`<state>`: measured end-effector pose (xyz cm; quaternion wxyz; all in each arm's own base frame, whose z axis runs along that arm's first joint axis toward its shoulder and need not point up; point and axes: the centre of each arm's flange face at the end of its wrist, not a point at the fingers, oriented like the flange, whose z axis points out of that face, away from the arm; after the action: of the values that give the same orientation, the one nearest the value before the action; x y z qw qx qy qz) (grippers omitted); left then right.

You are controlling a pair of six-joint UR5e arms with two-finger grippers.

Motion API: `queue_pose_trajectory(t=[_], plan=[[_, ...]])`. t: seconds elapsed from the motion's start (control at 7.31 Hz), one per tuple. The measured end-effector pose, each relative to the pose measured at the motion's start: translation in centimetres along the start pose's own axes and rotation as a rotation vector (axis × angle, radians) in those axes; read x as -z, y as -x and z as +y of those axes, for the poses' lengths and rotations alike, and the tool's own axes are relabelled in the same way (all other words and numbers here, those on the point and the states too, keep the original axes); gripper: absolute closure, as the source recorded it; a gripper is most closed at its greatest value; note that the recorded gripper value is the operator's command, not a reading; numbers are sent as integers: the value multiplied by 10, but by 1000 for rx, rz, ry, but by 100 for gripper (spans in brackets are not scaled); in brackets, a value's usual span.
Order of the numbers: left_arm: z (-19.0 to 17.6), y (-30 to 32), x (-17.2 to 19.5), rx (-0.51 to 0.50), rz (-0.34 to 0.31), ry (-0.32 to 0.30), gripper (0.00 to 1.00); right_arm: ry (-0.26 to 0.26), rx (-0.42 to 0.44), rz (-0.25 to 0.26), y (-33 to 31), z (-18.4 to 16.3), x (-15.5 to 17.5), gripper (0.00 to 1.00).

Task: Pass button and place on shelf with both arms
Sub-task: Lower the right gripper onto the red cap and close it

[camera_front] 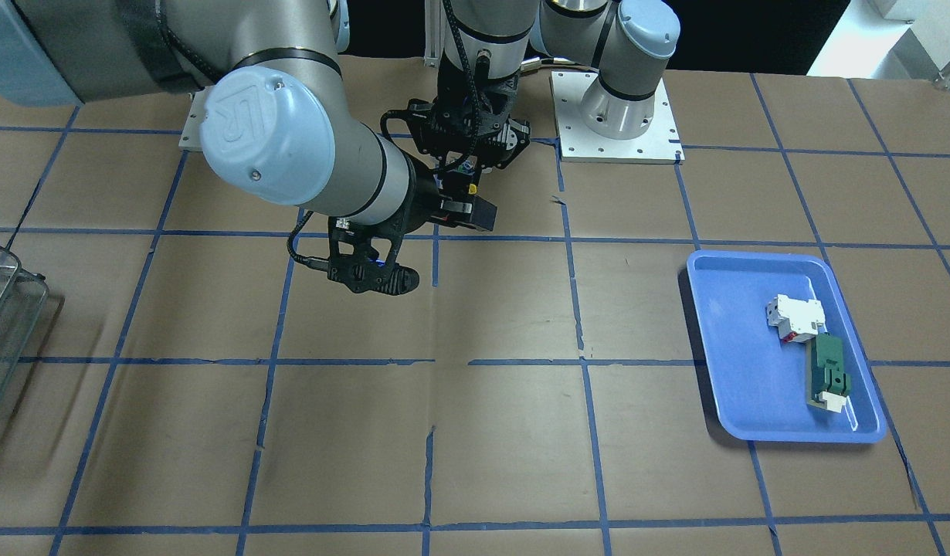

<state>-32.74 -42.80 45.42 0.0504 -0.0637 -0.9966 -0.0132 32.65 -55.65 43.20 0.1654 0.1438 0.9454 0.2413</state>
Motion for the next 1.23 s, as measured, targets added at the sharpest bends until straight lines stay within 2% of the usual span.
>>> queue_pose_trajectory(t=[0.27,0.41,1.09,1.23], plan=[[0,0,0,1,1,0,97,3,-3,-2,0,-1,-1,30],[0,0,0,1,1,0,96,3,-3,-3,0,-1,-1,34],[0,0,0,1,1,0,95,14,-8,-5,-1,0,-3,34],[0,0,0,1,1,0,95,16,-9,-4,-1,0,-3,44]])
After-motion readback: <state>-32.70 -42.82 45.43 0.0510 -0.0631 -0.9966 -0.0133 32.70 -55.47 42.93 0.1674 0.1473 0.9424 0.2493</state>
